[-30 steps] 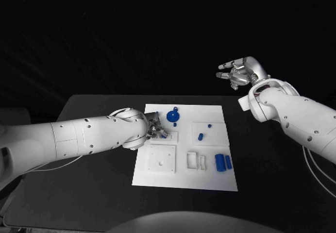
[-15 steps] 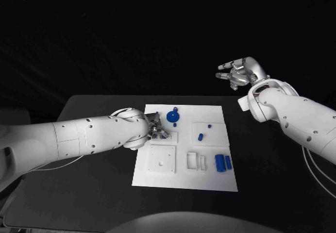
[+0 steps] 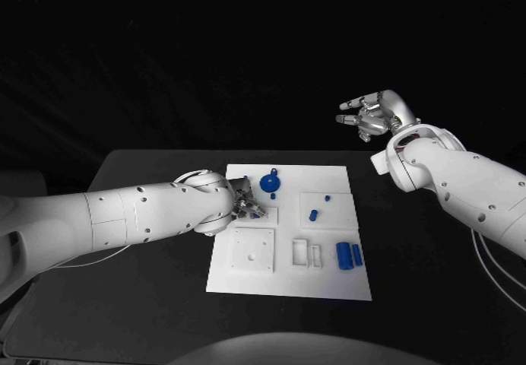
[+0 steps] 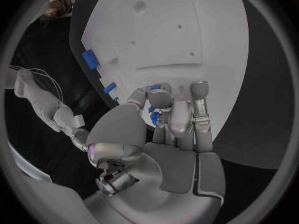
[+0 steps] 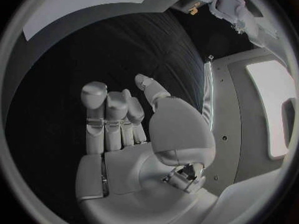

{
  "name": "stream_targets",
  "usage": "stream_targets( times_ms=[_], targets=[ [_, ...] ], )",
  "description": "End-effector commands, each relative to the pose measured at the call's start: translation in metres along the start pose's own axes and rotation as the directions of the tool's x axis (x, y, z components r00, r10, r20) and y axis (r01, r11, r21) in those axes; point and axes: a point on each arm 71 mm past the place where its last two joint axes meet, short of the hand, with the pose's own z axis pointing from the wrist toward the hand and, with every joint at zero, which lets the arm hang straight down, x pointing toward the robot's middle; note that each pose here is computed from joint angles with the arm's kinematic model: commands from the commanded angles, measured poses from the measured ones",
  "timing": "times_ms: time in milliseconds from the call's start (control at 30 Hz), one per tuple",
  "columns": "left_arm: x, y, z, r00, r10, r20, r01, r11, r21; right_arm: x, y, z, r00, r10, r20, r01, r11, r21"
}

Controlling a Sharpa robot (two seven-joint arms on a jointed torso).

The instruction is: Assemble the parts on the task board

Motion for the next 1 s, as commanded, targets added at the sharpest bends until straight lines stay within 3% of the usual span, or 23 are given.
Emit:
stream_targets(
  times_ms=[33,1000],
  targets=[
    [0.0076,-0.0050,0.0007,0.999,0.022,-0.034,-0.021,1.000,0.018,0.0016,0.0011,0.0002,1.000,-0.002,-0.014,0.002,1.000,-0.008],
    [0.0043,-0.0026,0.0026,1.000,0.023,-0.011,-0.023,1.000,0.015,0.0001,-0.0007,-0.0004,1.000,0.003,-0.002,-0.003,1.000,-0.001]
  ],
)
